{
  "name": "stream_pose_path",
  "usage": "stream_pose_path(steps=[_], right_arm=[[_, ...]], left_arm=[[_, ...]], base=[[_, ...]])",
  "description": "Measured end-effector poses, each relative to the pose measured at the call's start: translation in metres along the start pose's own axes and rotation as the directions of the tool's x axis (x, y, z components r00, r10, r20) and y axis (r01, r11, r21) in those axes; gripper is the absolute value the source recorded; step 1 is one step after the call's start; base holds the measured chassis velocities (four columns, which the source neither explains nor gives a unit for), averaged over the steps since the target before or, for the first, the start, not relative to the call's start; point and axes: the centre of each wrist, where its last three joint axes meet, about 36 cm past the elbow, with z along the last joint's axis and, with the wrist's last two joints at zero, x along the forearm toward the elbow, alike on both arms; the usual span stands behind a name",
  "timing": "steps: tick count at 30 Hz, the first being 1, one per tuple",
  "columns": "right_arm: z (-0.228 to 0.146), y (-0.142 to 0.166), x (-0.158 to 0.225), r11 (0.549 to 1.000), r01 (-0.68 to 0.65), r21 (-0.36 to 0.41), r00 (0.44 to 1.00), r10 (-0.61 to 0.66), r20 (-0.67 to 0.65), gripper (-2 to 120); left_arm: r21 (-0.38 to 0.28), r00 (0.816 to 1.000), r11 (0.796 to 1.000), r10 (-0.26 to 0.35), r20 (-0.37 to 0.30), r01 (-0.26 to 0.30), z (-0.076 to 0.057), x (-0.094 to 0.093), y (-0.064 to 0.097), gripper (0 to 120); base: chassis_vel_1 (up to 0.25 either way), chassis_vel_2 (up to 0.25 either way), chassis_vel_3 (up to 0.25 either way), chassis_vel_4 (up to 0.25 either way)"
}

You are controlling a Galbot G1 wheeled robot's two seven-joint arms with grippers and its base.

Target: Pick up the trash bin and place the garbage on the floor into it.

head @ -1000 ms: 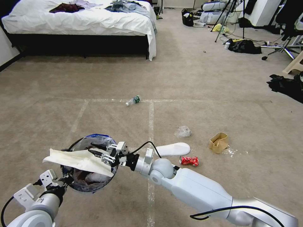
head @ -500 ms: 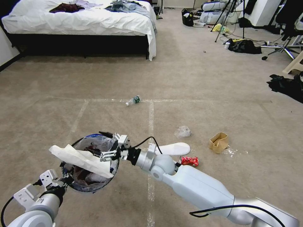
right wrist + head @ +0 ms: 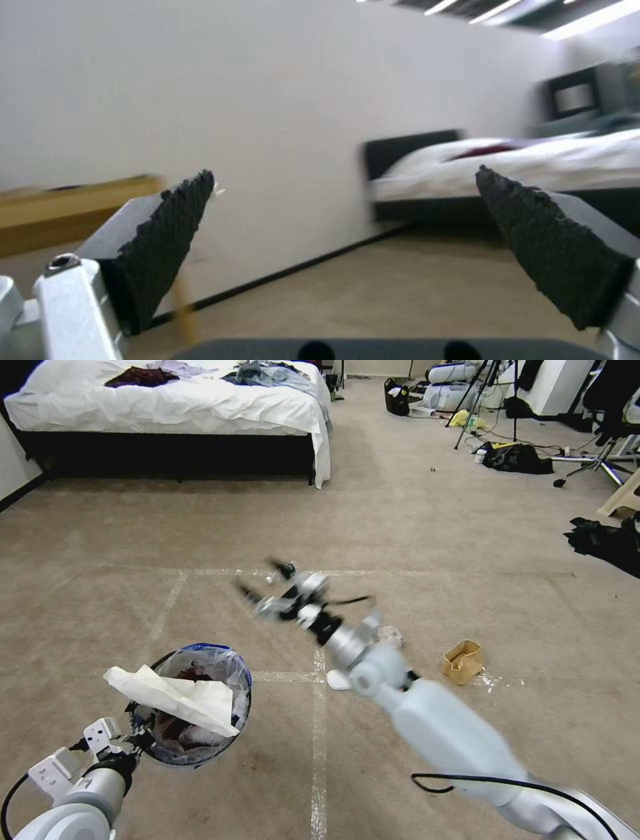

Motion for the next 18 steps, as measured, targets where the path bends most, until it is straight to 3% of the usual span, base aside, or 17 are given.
stream_pose_path(steps=[7,10,16,18], right_arm=[[-0.036,-0.024,0.062,0.971,-0.201,0.126,0.978,0.206,-0.033,100],[-0.048,-0.029,0.102,0.888,-0.368,0.278,0.913,0.401,-0.072,100],[-0.050,-0.028,0.129,0.826,-0.446,0.345,0.864,0.498,-0.075,99],[-0.047,-0.024,0.150,0.779,-0.486,0.397,0.828,0.555,-0.075,100]], left_arm=[[-0.013,1.000,1.000,0.008,-0.012,-0.008,0.001,-0.005,0.000,0],[-0.024,1.000,1.000,0.012,-0.020,-0.012,0.002,-0.008,0.000,0],[-0.030,1.000,0.999,0.018,-0.025,-0.019,0.003,-0.009,0.000,0],[-0.038,0.999,0.999,0.020,-0.029,-0.021,0.004,-0.011,0.000,0]], base=[[0.000,0.000,0.000,0.000],[0.000,0.000,0.000,0.000],[0.000,0.000,0.000,0.000],[0.000,0.000,0.000,0.000]])
